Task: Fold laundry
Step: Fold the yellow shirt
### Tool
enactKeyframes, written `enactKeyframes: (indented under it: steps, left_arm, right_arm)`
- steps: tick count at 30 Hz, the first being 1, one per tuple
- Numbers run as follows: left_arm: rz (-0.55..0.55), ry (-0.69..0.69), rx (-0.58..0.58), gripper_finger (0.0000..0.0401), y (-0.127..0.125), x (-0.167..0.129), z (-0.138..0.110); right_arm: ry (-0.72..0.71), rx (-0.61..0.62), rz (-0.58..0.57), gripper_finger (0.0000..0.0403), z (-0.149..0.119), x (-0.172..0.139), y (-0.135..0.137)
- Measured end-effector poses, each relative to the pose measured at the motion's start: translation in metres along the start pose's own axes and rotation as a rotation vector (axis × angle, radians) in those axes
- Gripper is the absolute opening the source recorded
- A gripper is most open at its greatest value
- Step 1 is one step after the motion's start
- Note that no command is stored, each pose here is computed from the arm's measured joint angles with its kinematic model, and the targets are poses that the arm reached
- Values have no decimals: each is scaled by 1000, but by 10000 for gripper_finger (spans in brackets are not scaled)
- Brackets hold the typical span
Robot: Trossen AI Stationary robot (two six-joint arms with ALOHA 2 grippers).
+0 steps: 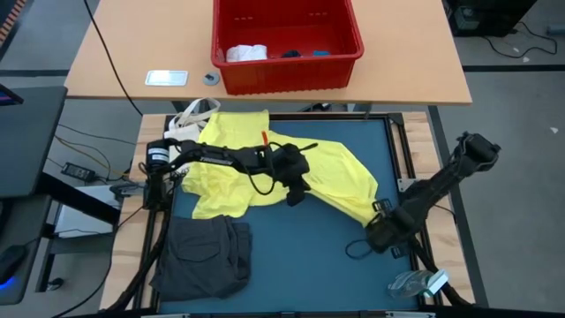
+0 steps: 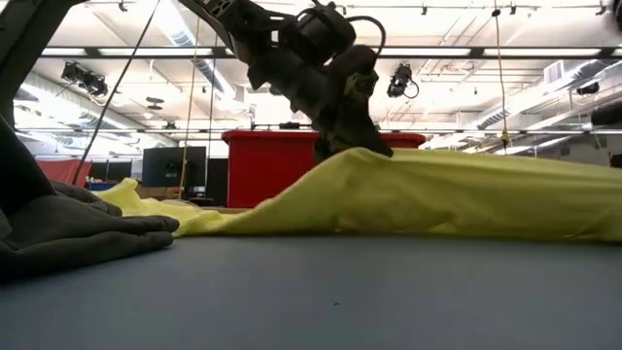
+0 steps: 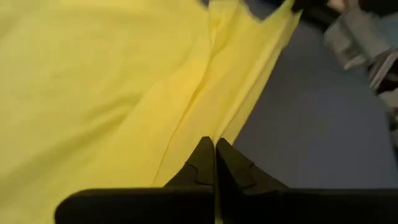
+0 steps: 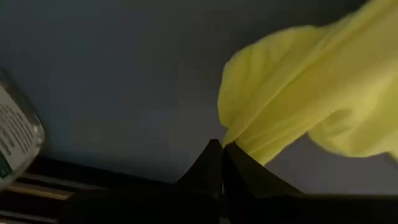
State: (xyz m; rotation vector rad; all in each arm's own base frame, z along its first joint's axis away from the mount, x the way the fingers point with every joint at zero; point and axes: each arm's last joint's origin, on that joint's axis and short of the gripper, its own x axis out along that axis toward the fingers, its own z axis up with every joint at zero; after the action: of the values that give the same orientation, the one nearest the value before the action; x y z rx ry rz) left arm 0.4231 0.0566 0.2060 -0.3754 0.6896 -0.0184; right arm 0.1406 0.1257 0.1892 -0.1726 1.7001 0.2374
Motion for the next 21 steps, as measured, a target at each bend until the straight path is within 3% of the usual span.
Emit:
enactKeyframes:
  steps: [5,13,18,21]
  left_arm:
    - [-72,-60,-15,0,-5,-4,8]
    - [-152,-139,-8,0,-9,-21,23]
    - [-132,-74,-32,0,-3,-25,19]
    - [-113,38,-54,0,0,-19,7]
  right_arm:
    - [-69,-88,-71,14,-3,-10,17]
    - [-7,-57,-282,8,-25,-29,24]
    - [-44,-115,-209,7,-24,-32,36]
    - [-103,-196,-77,6,-18,-32,49]
